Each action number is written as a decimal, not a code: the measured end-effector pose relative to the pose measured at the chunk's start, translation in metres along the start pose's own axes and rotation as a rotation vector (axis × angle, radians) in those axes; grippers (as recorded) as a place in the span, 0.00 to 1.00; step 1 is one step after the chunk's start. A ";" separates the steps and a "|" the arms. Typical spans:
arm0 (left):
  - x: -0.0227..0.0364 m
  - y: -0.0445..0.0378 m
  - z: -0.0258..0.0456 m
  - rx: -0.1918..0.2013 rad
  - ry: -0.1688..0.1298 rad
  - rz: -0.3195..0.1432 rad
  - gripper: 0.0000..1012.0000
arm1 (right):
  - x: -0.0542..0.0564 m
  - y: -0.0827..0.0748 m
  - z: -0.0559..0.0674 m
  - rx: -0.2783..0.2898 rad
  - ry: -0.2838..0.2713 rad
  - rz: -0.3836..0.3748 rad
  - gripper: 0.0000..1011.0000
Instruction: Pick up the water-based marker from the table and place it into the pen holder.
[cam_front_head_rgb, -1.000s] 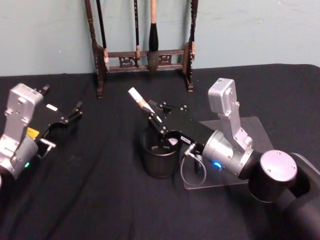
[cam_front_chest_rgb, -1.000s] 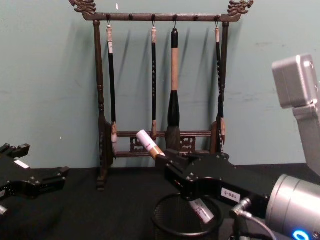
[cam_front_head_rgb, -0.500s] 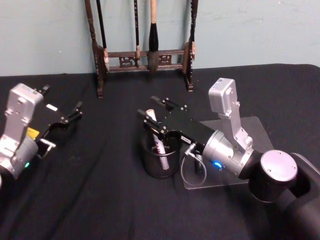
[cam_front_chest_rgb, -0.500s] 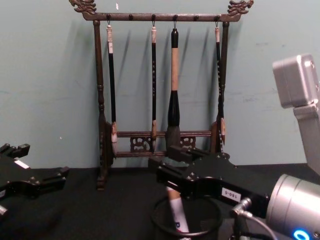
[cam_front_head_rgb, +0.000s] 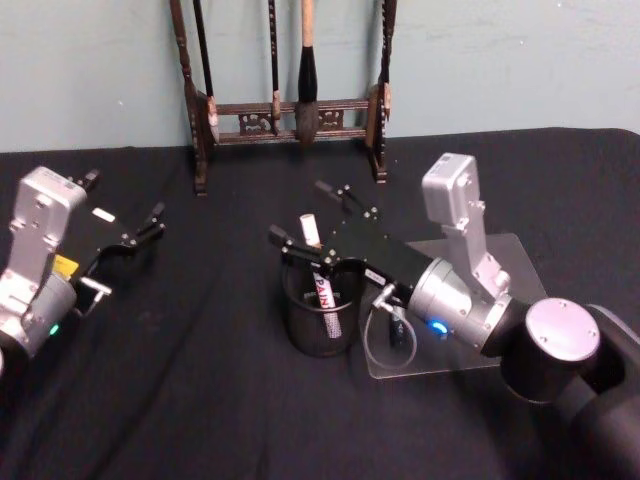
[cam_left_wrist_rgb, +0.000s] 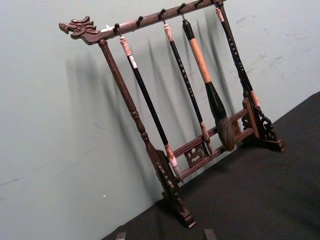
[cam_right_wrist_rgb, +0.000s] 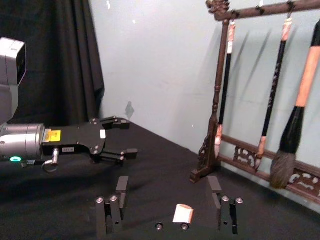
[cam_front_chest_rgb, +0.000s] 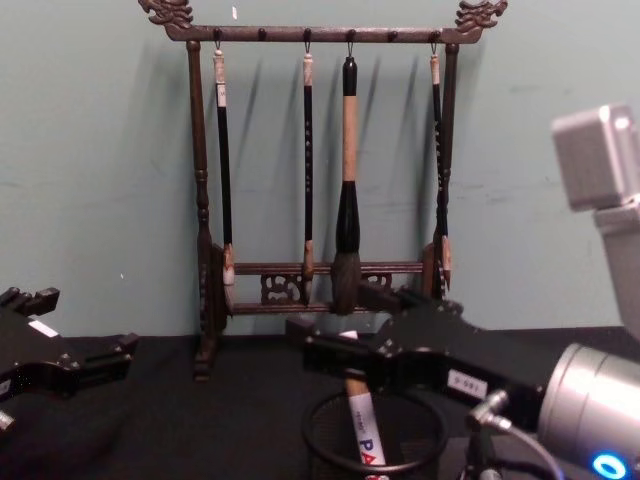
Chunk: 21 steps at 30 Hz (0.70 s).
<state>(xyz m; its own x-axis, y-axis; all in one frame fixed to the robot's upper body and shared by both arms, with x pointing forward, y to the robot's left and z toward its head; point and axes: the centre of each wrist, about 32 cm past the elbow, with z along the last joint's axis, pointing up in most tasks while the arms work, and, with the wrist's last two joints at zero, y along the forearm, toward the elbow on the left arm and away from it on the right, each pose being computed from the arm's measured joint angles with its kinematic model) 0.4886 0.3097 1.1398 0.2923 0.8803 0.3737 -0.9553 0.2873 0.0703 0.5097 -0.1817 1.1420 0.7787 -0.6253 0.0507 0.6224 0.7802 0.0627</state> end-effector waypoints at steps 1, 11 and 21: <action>0.0000 0.0000 0.0000 0.000 0.000 0.000 0.99 | 0.001 -0.001 0.001 0.003 -0.001 0.000 0.98; 0.0000 0.0000 0.0000 0.000 0.000 0.000 0.99 | 0.008 -0.012 0.025 0.059 -0.040 -0.042 0.99; 0.0000 0.0000 0.0000 0.000 0.000 0.000 0.99 | 0.020 -0.042 0.043 -0.001 -0.031 -0.214 0.99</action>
<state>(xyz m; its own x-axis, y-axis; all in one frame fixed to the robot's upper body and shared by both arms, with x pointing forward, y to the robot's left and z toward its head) 0.4886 0.3096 1.1398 0.2922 0.8803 0.3737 -0.9553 0.2873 0.0702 0.4961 -0.2279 1.1836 0.6257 -0.7772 0.0670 0.7737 0.6292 0.0741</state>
